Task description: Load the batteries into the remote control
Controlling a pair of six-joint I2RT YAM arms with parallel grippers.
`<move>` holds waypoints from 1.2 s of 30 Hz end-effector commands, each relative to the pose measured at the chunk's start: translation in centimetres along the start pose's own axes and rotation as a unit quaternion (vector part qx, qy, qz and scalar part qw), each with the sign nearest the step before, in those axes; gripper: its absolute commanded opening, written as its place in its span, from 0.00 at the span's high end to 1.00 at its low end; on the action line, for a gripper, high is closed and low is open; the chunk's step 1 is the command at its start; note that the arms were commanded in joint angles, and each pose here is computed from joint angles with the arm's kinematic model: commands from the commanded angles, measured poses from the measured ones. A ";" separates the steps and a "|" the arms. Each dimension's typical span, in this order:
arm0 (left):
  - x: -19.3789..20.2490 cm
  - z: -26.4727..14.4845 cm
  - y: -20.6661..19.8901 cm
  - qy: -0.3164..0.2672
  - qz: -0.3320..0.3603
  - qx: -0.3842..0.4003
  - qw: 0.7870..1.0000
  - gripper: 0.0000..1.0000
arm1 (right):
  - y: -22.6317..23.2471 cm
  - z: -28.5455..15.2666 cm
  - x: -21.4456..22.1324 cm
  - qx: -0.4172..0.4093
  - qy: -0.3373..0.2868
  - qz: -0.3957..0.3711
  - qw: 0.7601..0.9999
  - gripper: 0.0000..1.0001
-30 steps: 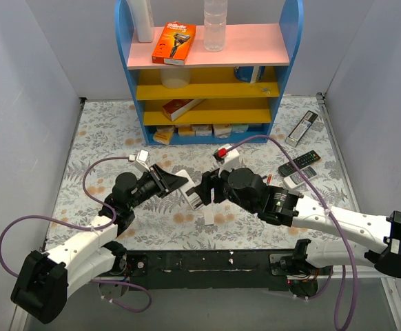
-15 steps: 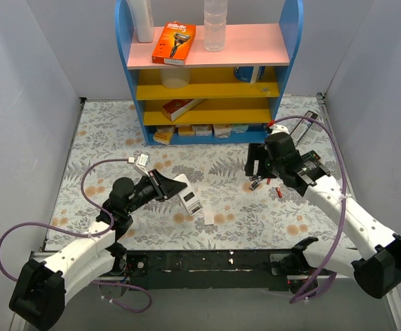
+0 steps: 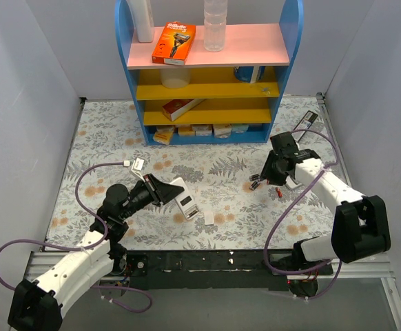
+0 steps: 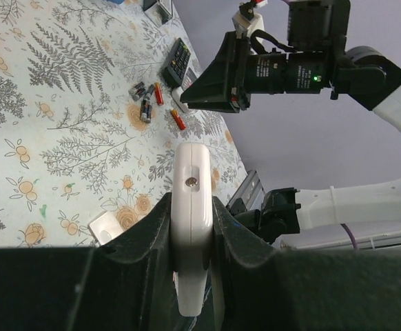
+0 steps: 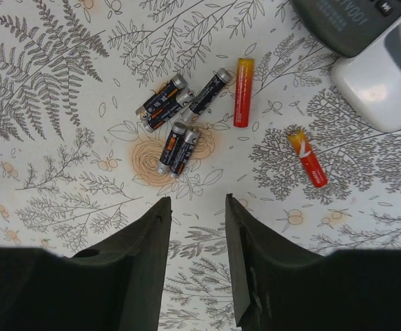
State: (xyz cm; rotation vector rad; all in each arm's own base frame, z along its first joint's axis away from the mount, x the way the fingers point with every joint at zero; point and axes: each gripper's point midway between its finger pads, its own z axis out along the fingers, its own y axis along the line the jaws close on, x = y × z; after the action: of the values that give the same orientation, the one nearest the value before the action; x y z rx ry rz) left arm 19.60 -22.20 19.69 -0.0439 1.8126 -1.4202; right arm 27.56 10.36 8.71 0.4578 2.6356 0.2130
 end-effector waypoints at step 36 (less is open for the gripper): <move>1.0 -0.6 0.5 0.019 0.020 -0.009 1.000 1.00 | 0.1 6.9 0.9 0.027 0.029 0.108 0.993 0.72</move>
State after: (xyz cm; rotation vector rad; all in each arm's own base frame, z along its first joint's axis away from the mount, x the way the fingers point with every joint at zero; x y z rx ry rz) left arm 19.03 -21.79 18.31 -0.0258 1.8669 -1.3751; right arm 29.65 11.66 2.73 0.7390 2.6751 0.2461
